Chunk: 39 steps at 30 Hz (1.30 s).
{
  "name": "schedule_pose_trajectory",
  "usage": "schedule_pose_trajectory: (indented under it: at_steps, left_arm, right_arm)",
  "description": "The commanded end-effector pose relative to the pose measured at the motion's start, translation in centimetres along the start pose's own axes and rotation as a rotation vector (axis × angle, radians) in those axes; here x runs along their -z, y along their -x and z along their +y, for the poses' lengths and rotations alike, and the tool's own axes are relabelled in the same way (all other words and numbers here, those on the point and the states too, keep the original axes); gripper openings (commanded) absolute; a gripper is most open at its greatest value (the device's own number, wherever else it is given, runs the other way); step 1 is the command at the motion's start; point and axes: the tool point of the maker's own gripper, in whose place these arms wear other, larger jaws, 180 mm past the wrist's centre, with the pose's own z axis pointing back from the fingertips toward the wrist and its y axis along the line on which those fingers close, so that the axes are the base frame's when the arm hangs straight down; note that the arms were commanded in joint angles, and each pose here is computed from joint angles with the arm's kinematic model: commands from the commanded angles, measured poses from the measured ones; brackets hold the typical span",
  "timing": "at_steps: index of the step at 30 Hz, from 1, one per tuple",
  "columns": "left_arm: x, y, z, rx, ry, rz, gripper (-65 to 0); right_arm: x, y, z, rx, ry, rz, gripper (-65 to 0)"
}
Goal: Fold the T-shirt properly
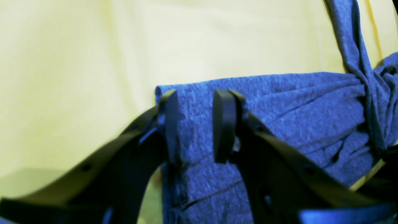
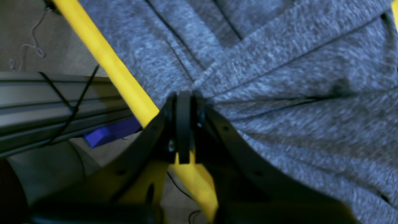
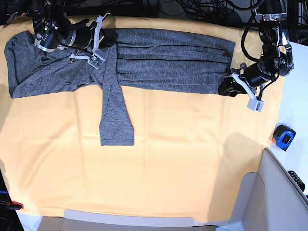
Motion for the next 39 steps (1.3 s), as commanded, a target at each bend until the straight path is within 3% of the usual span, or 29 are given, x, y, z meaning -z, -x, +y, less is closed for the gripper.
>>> schedule_pose_trajectory:
  at_steps: [1, 4, 11, 15, 21, 26, 28, 34, 39]
  left_arm:
    - [-0.4, -1.4, -0.2, 0.021, 0.01, -0.037, -46.9]
    - [-0.4, -1.4, -0.2, 0.021, 0.01, -0.037, -46.9]
    - [-0.4, -1.3, -0.2, 0.021, 0.01, -0.036, -46.9]
    - [-0.4, -1.3, -0.2, 0.02, 0.009, -0.035, -46.9]
    - [-0.2, -1.3, -0.4, 0.017, 0.017, -0.037, -46.9]
    - [0.0, -1.2, -0.7, 0.015, 0.025, -0.036, -46.9]
    - [0.0, -1.2, -0.7, 0.015, 0.025, -0.036, -46.9]
    - [0.1, -1.2, -0.9, 0.018, 0.028, -0.033, -46.9]
    - [0.2, -1.1, -1.0, 0.02, 0.032, -0.03, -46.9]
  right_arm:
    - [-0.4, -0.5, -0.3, -0.01, 0.005, -0.021, -65.0]
    - [-0.3, -0.6, -0.7, -0.007, 0.011, -0.023, -62.6]
    - [-0.5, -1.4, -1.0, -0.017, 0.018, -0.044, -31.6]
    - [-0.6, -4.5, -1.8, -0.012, 0.042, -0.137, -21.1]
    - [-1.3, -10.7, -4.7, 0.11, 0.116, -0.368, -19.5]
    - [0.0, -12.0, -9.1, 0.374, 0.2, -0.527, -19.5]
    - [0.9, -12.4, -9.8, 0.433, 0.196, -0.563, -19.5]
    - [1.5, -14.1, -11.7, 0.474, 0.172, -0.634, -19.6]
    - [-1.2, -14.5, -15.8, 0.671, 0.261, -0.715, -19.6]
